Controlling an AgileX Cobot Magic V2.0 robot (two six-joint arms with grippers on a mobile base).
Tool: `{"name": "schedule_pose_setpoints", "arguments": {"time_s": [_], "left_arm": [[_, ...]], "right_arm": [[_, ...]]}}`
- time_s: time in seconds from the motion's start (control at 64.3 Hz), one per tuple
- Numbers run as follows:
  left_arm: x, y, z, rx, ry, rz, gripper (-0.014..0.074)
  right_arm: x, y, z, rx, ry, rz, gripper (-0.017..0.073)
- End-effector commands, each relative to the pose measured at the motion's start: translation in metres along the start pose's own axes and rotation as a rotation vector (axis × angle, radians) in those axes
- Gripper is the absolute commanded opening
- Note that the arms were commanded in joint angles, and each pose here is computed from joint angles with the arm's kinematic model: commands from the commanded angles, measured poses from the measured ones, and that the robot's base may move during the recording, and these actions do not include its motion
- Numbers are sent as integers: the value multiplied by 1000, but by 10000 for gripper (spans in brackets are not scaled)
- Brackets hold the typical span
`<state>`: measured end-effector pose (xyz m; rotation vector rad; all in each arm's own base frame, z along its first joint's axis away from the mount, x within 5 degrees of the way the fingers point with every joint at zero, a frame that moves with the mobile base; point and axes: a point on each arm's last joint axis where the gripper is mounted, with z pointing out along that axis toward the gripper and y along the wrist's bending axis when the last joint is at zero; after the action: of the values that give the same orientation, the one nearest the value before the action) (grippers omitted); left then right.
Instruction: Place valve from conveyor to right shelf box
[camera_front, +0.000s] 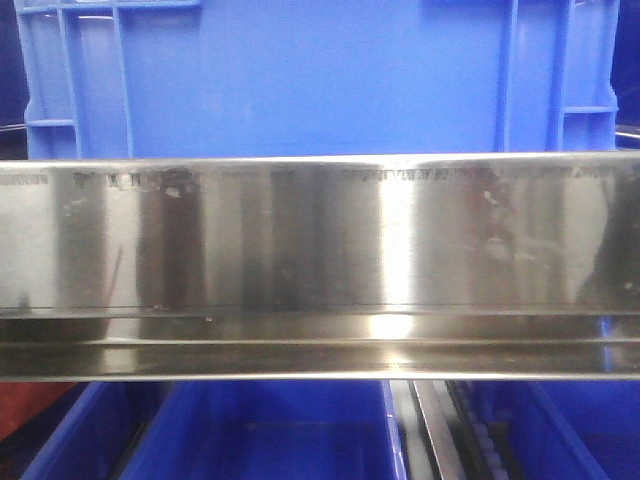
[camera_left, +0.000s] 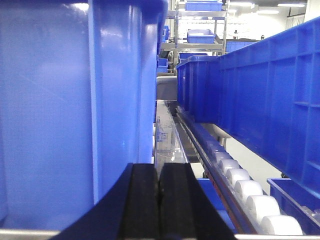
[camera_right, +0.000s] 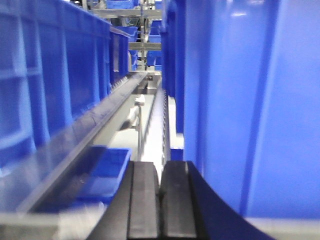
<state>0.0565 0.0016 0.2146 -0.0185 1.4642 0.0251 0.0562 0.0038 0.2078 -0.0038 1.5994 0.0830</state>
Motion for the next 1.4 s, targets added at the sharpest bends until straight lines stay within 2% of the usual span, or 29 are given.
{"name": "schedule_pose_setpoints", "arguments": {"time_s": [0.0, 1.384], "left_arm": [[-3, 0, -1, 0, -24, -8, -111], [-3, 0, -1, 0, -24, -8, -111]], "right_arm": [[2, -1, 0, 12, -34, 9, -162], [1, -1, 0, 13, -47, 9, -162]]}}
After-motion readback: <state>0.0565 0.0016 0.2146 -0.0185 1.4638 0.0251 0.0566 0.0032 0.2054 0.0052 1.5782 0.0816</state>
